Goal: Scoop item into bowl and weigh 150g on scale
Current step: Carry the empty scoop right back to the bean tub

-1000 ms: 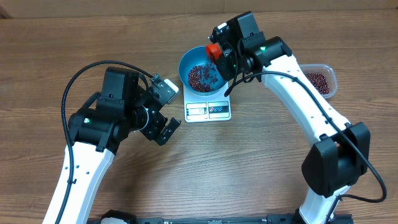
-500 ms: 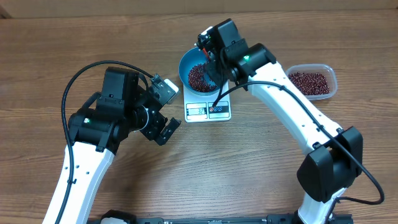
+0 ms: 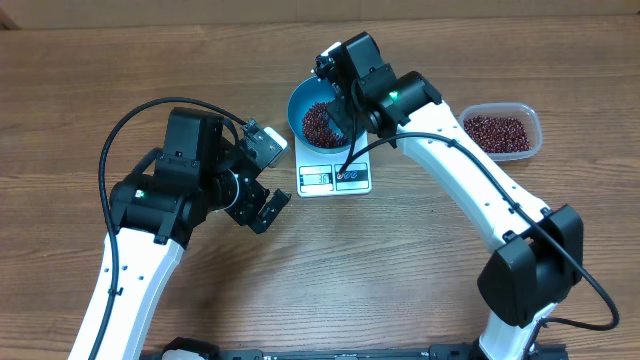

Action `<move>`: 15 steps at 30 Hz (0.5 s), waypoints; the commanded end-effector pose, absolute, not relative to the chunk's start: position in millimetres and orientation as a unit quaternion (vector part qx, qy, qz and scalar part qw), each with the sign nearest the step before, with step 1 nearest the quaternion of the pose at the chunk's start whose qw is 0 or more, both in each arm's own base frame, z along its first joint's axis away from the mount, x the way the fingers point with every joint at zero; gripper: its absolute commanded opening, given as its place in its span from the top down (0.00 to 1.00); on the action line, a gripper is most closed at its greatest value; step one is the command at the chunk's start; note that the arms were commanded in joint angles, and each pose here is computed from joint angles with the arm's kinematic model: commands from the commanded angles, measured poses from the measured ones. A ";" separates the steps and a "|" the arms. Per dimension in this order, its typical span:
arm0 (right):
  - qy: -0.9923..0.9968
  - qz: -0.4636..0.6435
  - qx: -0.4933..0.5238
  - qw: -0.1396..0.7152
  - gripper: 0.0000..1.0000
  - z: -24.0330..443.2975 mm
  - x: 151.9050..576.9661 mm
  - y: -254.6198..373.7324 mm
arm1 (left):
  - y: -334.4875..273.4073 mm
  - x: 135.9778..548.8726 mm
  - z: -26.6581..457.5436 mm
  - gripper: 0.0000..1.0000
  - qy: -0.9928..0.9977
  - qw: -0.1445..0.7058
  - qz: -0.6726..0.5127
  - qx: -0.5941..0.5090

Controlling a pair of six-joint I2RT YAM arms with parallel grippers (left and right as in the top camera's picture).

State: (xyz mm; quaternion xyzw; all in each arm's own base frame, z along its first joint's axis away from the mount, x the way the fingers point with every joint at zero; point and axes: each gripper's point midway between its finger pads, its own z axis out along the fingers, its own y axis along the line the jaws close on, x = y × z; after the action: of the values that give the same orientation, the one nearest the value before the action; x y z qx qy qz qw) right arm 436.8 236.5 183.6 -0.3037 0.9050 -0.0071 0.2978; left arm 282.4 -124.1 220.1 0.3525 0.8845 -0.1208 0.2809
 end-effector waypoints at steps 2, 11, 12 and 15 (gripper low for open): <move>0.903 0.026 -0.242 0.354 0.96 246.2 429.3 228.6 | -123.6 287.0 229.1 0.00 0.882 0.293 -0.119 0.351; 0.928 0.057 -0.099 0.354 0.96 300.2 385.9 168.6 | -123.6 287.0 229.1 0.00 0.882 0.293 -0.119 0.351; 0.930 0.057 -0.084 0.352 0.96 302.7 382.8 161.3 | -123.6 287.0 229.1 0.00 0.882 0.293 -0.119 0.351; 0.939 0.058 -0.020 0.340 0.96 308.2 371.4 132.6 | -123.6 287.0 229.1 0.00 0.882 0.293 -0.119 0.351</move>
State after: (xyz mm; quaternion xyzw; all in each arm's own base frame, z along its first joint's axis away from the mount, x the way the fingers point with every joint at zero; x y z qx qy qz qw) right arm 374.5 153.5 287.5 -0.1048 0.9395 0.0379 0.3239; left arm 282.4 -124.1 220.1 0.3525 0.8845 -0.1208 0.2809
